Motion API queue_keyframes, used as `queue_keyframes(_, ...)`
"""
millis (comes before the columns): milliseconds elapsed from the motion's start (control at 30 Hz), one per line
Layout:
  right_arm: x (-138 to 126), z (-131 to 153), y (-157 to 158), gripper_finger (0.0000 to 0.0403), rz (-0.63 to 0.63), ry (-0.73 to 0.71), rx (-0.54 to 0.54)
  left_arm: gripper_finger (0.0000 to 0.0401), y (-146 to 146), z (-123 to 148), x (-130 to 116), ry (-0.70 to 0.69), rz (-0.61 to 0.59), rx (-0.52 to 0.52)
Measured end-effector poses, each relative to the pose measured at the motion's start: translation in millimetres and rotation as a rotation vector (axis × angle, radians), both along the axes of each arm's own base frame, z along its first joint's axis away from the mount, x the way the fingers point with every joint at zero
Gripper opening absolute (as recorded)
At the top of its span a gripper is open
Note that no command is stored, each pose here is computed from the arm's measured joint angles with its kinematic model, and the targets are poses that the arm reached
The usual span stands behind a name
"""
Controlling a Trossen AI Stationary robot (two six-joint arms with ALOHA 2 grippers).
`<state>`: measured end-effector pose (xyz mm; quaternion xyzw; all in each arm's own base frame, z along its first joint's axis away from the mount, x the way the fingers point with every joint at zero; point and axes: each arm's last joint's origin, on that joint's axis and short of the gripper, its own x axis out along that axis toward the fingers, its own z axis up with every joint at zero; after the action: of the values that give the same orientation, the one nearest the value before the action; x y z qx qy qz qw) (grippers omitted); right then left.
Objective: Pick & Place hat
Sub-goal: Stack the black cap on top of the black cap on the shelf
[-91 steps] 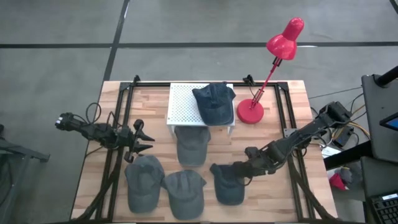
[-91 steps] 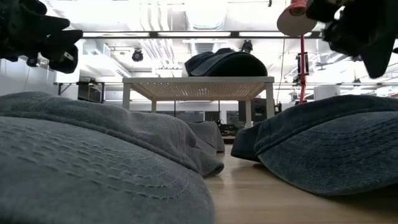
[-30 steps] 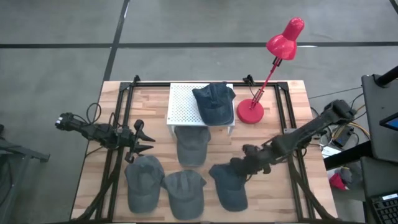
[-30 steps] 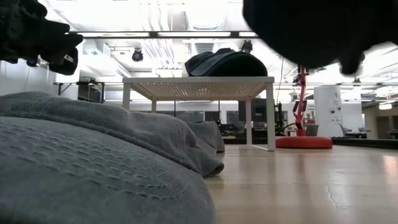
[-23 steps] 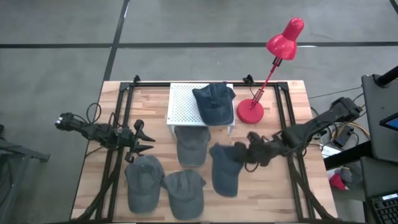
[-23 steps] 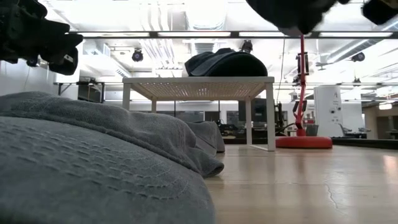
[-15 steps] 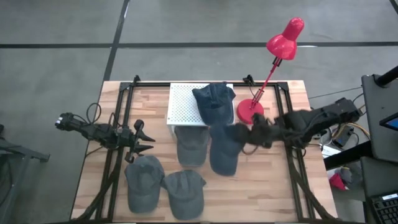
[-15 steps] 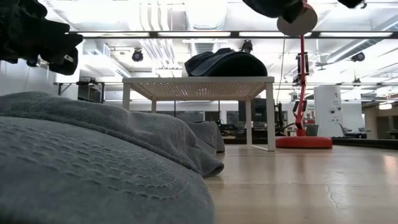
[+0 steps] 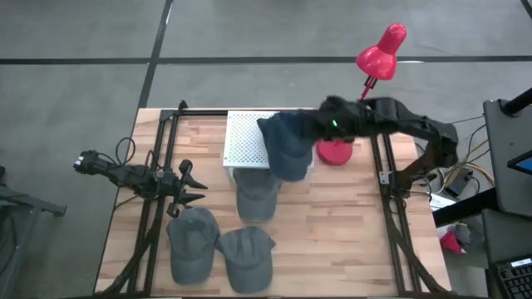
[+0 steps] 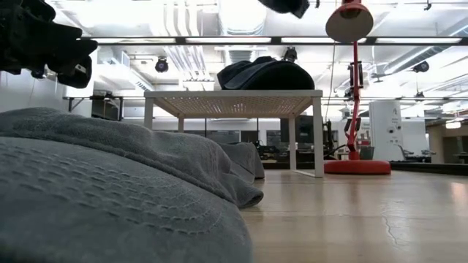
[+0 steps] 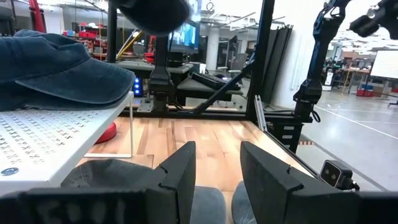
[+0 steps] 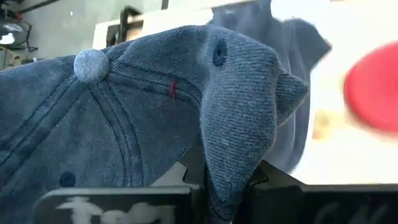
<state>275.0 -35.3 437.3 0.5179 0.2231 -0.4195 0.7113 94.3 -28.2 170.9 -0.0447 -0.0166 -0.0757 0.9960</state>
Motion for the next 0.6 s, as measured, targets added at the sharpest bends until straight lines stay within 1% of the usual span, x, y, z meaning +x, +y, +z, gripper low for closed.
queue_keyframes(100,9,6,-22,0.0027,0.000,0.030,-0.051,0.0129,0,0,0,0.000,0.000,0.000)
queue_keyframes(200,12,9,-43,0.0028,-0.021,0.076,-0.058,0.0129,0,0,0,0.000,0.004,0.000)
queue_keyframes(367,17,3,-72,0.0028,-0.024,0.158,0.000,0.0129,0,0,0,0.000,0.011,0.000)
queue_keyframes(500,25,-6,-87,0.0028,-0.014,0.179,0.053,0.0129,0,0,0,0.000,0.012,0.000)
queue_keyframes(600,30,-14,-96,0.0028,-0.014,0.192,0.089,0.0129,1,0,0,0.000,0.035,-0.001)
